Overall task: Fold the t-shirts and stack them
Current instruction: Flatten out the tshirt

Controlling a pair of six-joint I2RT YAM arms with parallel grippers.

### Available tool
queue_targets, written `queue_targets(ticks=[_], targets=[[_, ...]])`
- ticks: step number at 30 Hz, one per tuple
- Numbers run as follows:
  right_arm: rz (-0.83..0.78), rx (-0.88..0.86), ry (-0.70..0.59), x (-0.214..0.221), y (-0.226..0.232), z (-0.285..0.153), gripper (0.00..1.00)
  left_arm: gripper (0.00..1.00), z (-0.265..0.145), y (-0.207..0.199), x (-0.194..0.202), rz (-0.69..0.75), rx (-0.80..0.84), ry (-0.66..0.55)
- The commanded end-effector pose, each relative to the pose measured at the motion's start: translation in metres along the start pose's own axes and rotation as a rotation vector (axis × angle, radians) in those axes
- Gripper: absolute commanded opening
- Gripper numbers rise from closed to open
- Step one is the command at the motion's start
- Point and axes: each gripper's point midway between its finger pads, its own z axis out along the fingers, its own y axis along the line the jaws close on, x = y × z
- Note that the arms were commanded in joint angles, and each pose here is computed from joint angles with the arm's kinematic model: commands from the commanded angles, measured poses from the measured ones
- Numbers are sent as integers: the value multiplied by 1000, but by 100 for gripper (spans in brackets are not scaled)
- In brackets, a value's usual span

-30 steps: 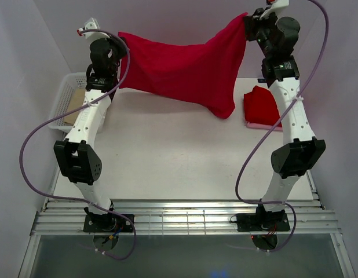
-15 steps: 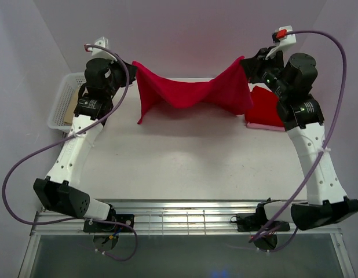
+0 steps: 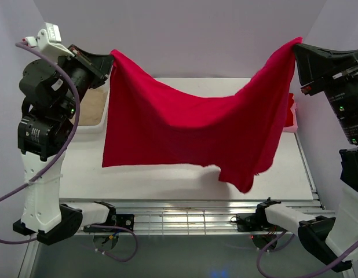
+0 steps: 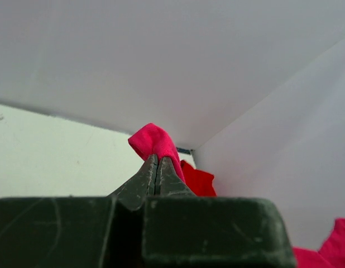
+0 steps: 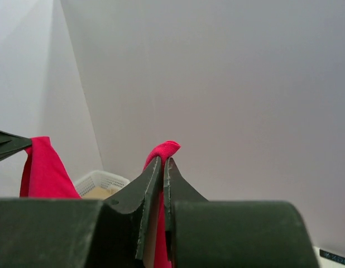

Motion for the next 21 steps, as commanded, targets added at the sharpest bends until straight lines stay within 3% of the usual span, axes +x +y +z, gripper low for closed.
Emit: queue_targets(ticks=[1,3,4,7,8,13,17,18,21], targets=[[101,86,214,93,-30,45,8,0,44,64,87,42,-221,278],[129,105,264,113,-36,58,8,0,58,78,111,68,-260,357],[144,133,345,146,-47,74,8,0,79,92,136,86,-291,427],[164,189,437,195,-68,109,8,0,107,96,144,129,-288,462],[164,198,445,205,-73,119,8,0,132,112,164,151,-327,499],[101,277,408,240,-111,170,8,0,191,98,119,48,-212,317],[8,258,211,194,-115,188,8,0,200,50,56,52,-7,75],[-17,244,90,159,-111,191,8,0,190,25,19,64,71,-48],[-80,234,-32,118,-110,192,8,0,177,1,-22,85,144,-192]])
